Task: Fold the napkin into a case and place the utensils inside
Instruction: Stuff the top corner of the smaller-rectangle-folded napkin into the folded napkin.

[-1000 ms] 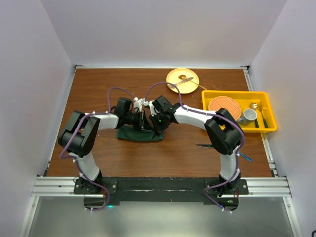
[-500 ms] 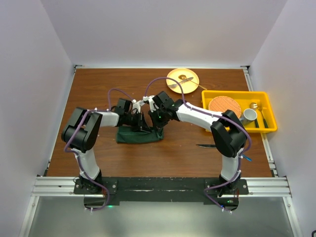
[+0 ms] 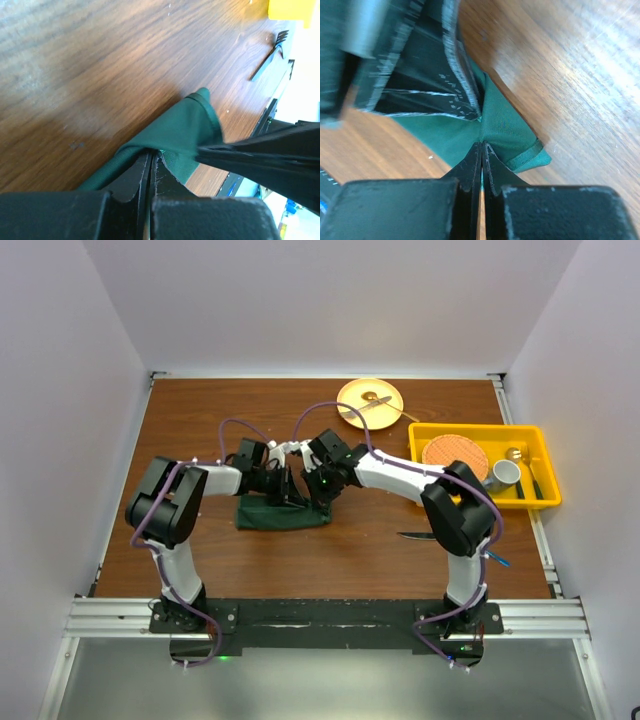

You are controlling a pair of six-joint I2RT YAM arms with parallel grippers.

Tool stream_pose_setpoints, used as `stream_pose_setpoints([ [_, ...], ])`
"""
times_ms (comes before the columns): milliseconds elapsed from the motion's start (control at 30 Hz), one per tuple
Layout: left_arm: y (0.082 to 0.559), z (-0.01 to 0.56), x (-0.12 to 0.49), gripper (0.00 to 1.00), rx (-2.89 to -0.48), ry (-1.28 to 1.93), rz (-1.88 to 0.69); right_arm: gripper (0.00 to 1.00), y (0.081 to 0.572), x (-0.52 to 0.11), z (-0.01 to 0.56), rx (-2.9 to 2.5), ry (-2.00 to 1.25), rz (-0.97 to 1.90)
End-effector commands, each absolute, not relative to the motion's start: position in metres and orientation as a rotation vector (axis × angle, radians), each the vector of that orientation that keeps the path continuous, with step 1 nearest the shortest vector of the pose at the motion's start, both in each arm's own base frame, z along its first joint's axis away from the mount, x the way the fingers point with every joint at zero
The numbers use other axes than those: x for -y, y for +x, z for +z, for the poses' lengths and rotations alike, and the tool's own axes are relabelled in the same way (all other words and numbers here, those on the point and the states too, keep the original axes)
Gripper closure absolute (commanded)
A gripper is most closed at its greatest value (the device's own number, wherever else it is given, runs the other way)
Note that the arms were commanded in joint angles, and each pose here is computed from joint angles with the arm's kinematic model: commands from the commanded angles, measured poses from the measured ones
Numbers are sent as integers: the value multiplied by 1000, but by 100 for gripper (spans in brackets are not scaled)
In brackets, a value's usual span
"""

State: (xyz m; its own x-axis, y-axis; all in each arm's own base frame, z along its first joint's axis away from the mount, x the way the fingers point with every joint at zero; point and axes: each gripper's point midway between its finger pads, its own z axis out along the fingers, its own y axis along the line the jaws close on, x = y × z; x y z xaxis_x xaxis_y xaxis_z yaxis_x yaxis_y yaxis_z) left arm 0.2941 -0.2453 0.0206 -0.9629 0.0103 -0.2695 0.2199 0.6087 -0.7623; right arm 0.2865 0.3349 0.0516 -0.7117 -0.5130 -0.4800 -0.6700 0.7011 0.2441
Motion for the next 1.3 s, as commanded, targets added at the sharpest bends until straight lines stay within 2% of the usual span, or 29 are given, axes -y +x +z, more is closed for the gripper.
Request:
stream_pose_setpoints([
  [0,308,46,252,100,-2479,206,-1315,100,284,-332,32,-2552,-971,532],
  [233,313,67,259,100,-2407,238,-1350,100,295,-332,22,-2544,-982,480],
  [467,312,14,243,100,-2565,168,-1214,100,302,-342,60,-2475,-963,533],
  [633,315,-1,239,100,-2607,152,-1174,100,298,-347,79,-2447,-967,590],
  [967,317,-6,240,100,-2635,93,-1196,100,288,-339,33,-2560,-970,551],
  [1133,321,26,244,100,-2535,133,-1291,100,298,-319,6,-2648,-913,429],
  [1167,324,29,236,93,-2534,103,-1284,100,300,-314,4,-2666,-905,405],
  [1233,328,41,228,87,-2507,98,-1285,100,303,-306,-3,-2696,-878,381],
  [1267,330,42,216,80,-2515,55,-1277,100,302,-302,-5,-2710,-874,372],
])
